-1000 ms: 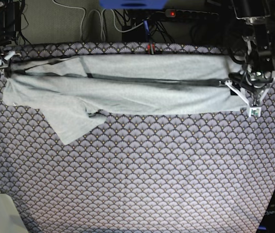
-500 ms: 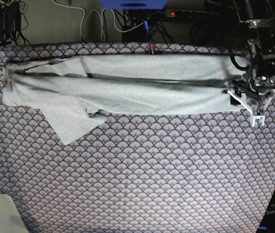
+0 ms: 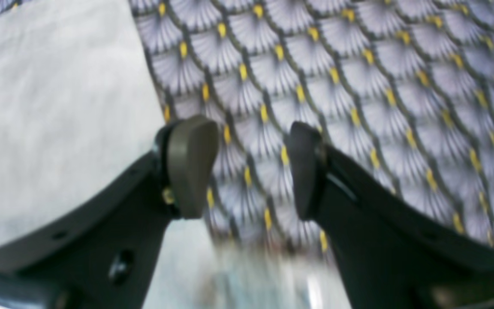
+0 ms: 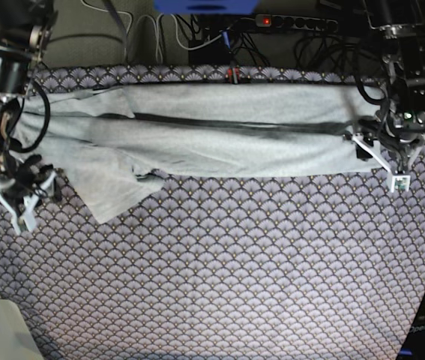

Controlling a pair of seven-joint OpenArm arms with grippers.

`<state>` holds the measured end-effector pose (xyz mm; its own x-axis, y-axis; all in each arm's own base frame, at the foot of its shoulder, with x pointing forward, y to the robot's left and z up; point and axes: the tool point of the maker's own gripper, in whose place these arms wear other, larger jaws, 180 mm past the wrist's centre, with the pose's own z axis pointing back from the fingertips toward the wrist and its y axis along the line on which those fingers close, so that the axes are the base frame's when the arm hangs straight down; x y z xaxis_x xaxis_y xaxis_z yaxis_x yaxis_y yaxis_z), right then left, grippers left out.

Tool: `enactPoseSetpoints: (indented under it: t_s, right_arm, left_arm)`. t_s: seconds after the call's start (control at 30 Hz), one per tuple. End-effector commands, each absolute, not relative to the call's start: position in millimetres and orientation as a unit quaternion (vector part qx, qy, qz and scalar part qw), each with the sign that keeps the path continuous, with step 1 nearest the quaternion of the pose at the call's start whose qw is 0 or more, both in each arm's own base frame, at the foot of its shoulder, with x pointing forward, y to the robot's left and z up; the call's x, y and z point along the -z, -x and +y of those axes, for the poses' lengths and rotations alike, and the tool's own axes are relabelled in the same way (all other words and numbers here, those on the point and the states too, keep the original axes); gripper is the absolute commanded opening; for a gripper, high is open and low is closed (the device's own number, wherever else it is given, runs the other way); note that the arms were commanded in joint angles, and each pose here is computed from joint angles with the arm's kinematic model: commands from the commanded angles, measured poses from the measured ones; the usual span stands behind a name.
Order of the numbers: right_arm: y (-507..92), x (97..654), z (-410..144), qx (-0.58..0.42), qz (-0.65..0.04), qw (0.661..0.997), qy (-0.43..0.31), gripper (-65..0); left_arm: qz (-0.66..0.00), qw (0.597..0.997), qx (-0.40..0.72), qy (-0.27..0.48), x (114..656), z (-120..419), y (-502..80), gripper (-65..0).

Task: Fold the T-shirt properly
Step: 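Move the right gripper to the sleeve end of the folded shirt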

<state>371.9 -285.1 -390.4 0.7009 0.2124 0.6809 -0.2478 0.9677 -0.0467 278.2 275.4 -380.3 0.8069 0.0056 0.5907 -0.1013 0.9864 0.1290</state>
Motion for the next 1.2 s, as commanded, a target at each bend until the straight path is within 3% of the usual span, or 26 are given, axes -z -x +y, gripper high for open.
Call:
enactPoseSetpoints:
  t_s: [0.0, 0.5, 1.0, 1.17]
  right_arm:
    - [-388, 374, -290, -0.129, -0.388, 0.912, -0.019, -33.3]
    - [-409, 383, -213, -0.174, -0.399, 0.897, -0.080, -33.3]
    - [-412, 410, -228, -0.131, -0.383, 0.908, -0.106, -33.9]
    - [-397, 426, -221, -0.133, -0.361, 0.916, -0.113, -42.7]
  left_arm:
    - [-0.330, 0.940, -0.027, -0.086, 367, 280, -286, -27.5]
    - [-0.331, 0.939, -0.031, -0.084, 368, 280, -289, -27.5]
    - [-0.334, 0.938, -0.032, -0.082, 367, 279, -291, -27.7]
    - [-0.340, 0.936, -0.032, -0.081, 363, 278, -297, -27.7]
